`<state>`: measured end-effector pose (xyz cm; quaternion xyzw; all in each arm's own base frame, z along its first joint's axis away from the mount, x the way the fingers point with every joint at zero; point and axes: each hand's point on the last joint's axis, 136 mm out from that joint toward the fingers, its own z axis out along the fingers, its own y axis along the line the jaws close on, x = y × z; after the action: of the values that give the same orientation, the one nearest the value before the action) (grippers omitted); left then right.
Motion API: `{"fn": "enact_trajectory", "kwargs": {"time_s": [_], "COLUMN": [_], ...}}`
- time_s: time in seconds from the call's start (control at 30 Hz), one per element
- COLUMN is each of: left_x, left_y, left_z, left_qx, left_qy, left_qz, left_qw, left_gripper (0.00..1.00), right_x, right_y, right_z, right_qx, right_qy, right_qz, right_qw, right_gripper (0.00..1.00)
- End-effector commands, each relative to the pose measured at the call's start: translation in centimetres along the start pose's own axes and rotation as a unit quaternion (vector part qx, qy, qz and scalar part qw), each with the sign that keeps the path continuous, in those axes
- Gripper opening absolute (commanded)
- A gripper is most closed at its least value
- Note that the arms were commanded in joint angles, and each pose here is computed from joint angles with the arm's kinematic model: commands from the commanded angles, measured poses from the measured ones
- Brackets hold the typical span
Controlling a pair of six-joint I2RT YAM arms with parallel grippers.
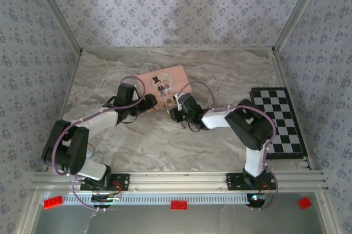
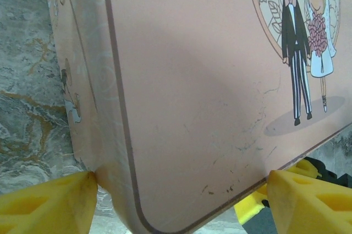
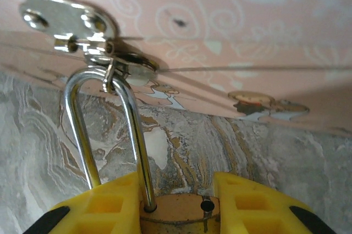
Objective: Unlock a padlock with a key
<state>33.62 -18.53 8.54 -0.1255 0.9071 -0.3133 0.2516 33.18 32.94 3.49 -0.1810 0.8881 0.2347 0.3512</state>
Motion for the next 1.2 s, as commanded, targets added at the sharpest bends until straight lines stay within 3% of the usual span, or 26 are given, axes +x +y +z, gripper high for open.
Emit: {"fn": "enact_trajectory", "kwargs": {"time_s": [0.0,0.63,1.0,1.17], "left_x": [0.8,2.0,0.0,-1.5], "left_y": [-1.2,-6.2,-5.2,-4.1], "left_z": [0.6,3.3,0.1,0.2], "left_qx": [0.023,0.072,0.045,0.031], "left_qy": [0.009,0.009,-0.055,-0.071], "left_qz": [-0.003,-0.001,0.012,-0.004], "left_qw": [1.0,0.997,0.997,0.997], "left_gripper": [0.8,0.8,0.83,0.87], "right_x": [-3.2,-4.3,-7.1,-8.0], "right_y": [2.5,-0.5,-1.8,-1.6], "right_z": [-1.4,-2.8,-3.3,-3.3], "right_qx": [-0.028,0.027,-0.007,-0.015], "right_qy": [-0.069,-0.157,-0.196,-0.199], "right_qz": [0.086,0.31,0.384,0.384], "right_qw": [0.994,0.937,0.902,0.902], "right_gripper": [0.15,0.14,0.15,0.15]}}
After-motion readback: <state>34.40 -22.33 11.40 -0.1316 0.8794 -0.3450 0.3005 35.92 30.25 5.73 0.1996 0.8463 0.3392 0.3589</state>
